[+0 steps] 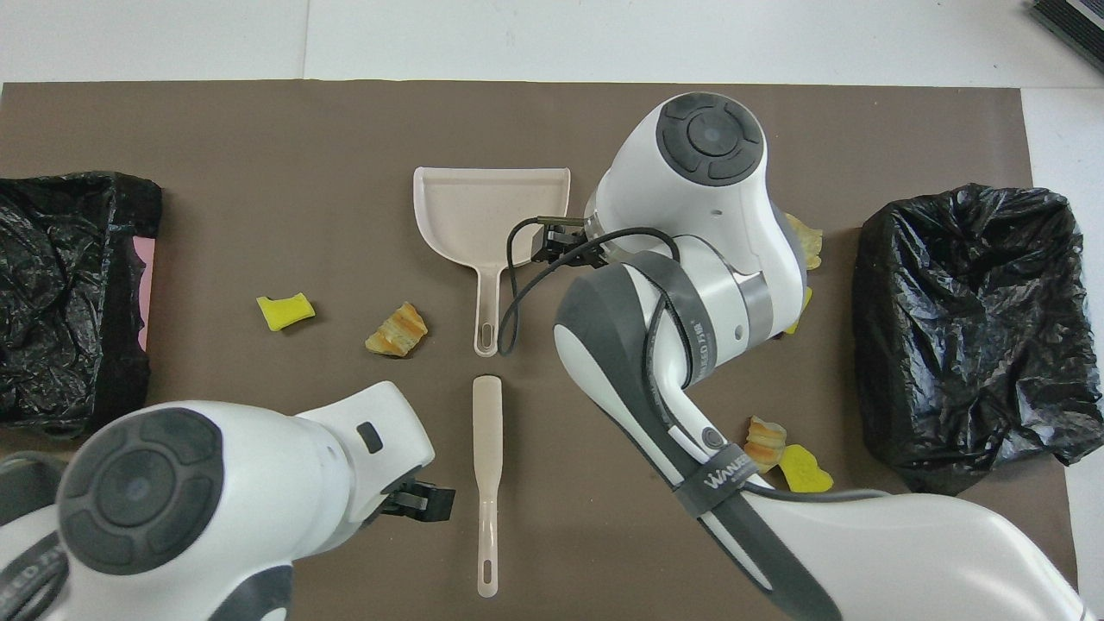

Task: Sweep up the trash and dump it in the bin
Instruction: 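Reach the right gripper to the dustpan while the left gripper reaches the brush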

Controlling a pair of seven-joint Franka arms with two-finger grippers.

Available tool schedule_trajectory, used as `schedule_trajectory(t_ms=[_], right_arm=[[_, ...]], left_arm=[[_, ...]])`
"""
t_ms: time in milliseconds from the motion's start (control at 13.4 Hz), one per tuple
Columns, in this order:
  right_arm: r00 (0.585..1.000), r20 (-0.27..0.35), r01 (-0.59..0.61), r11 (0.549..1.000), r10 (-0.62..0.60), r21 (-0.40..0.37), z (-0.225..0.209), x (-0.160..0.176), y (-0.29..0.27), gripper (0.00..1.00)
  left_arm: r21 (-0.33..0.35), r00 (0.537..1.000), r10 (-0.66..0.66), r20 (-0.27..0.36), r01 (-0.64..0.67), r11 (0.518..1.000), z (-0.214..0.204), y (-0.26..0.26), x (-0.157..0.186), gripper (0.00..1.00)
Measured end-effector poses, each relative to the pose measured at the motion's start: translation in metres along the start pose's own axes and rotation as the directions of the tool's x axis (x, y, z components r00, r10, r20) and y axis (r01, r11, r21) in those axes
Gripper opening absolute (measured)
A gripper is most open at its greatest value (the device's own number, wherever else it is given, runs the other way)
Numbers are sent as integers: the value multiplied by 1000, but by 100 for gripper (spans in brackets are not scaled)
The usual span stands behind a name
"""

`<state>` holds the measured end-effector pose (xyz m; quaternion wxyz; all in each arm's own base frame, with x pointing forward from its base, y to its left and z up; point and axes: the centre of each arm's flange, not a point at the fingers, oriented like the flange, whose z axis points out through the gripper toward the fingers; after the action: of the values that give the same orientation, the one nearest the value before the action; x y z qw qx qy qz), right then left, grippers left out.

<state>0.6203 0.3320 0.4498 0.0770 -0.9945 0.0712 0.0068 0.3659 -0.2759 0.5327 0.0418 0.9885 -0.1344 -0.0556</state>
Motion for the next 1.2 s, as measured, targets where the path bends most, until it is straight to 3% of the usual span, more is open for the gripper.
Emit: schedule_trajectory(t_ms=[299,523,672,1121,1196], right_arm=[[999,0,-52,998,52,24,58,-19,-57,100],[999,-9,-45,998,44,-32,86,-37,-81,100],[1000,-7,-30,998,29,-53,98,-45,-89,86],[1000,0,-6,998,6,-58,108,-58,-101,74],[1000,1,-6,998,6,-59,109,-58,-101,63]], left_arm=[[26,999,-18,38,17,1000,66,44,-28,100],[40,999,-43,30,41,998,121,66,-47,100],[54,998,-54,41,51,997,154,66,-51,100],[67,996,-76,52,73,995,209,65,-35,100],[72,996,-71,58,67,995,212,68,-38,100]])
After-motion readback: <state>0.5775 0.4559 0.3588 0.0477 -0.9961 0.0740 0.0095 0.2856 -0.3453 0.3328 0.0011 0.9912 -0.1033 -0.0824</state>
